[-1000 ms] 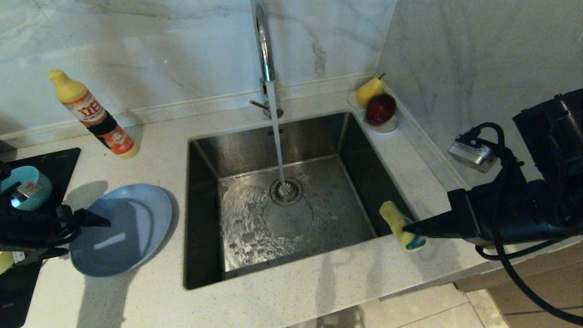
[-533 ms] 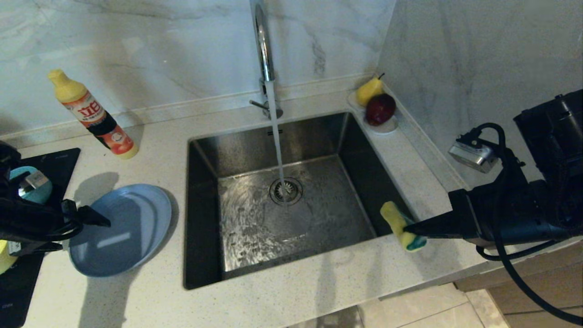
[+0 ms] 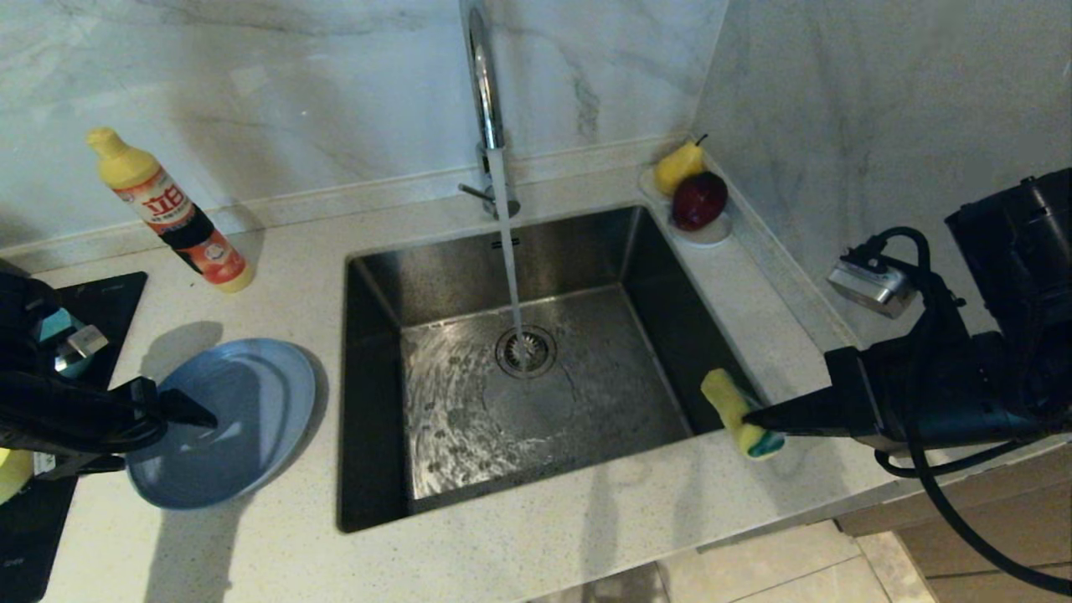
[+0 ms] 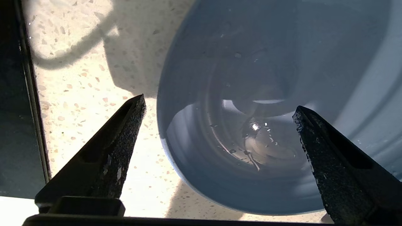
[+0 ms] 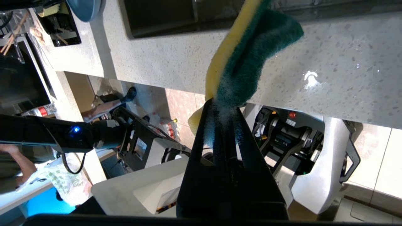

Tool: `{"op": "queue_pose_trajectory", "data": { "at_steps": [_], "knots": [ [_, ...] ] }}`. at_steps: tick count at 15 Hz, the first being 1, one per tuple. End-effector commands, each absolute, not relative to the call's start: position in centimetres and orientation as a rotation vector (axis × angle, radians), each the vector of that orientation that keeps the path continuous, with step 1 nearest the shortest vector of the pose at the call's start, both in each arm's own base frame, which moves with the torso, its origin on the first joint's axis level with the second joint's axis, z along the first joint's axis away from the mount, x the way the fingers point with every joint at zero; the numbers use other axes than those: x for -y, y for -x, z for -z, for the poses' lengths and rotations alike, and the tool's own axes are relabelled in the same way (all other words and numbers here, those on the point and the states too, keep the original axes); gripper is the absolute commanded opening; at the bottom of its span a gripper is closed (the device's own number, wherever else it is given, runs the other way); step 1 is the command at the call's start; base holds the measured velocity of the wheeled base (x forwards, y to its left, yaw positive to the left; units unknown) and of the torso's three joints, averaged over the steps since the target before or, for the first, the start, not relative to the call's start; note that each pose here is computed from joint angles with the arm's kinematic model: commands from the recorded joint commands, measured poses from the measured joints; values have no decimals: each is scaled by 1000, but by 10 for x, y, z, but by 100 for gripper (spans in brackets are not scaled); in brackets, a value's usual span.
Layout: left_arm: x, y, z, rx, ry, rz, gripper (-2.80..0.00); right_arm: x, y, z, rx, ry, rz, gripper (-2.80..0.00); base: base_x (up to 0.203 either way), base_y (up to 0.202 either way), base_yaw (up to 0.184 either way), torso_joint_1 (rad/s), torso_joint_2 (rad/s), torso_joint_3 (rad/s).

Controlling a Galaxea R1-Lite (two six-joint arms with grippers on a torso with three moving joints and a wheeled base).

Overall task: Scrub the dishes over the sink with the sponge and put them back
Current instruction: Wash the plate

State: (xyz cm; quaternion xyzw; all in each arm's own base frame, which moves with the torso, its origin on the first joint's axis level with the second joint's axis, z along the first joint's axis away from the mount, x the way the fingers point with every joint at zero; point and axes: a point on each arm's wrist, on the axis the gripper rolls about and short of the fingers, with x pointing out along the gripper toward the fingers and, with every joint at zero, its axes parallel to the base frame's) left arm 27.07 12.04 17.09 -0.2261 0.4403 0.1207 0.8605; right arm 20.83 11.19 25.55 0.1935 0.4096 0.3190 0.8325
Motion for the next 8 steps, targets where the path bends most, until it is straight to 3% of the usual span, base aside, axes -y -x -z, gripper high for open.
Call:
{"op": "queue_pose_trajectory", "data": {
  "at_steps": [1, 2, 8],
  "knots": [
    [-121, -270, -170, -929, 475, -259, 0, -113, -209, -254, -869, -413, -679, -280, 0, 0, 0, 0, 0, 0],
    [-121, -270, -169, -933, 464, -270, -280, -113, -210, -253, -868, -413, -679, -280, 0, 0, 0, 0, 0, 0],
    [-121, -270, -170, -931, 465, -282, -280, -113, -209, -255, -863, -414, -681, -280, 0, 0, 0, 0, 0, 0]
  ]
}}
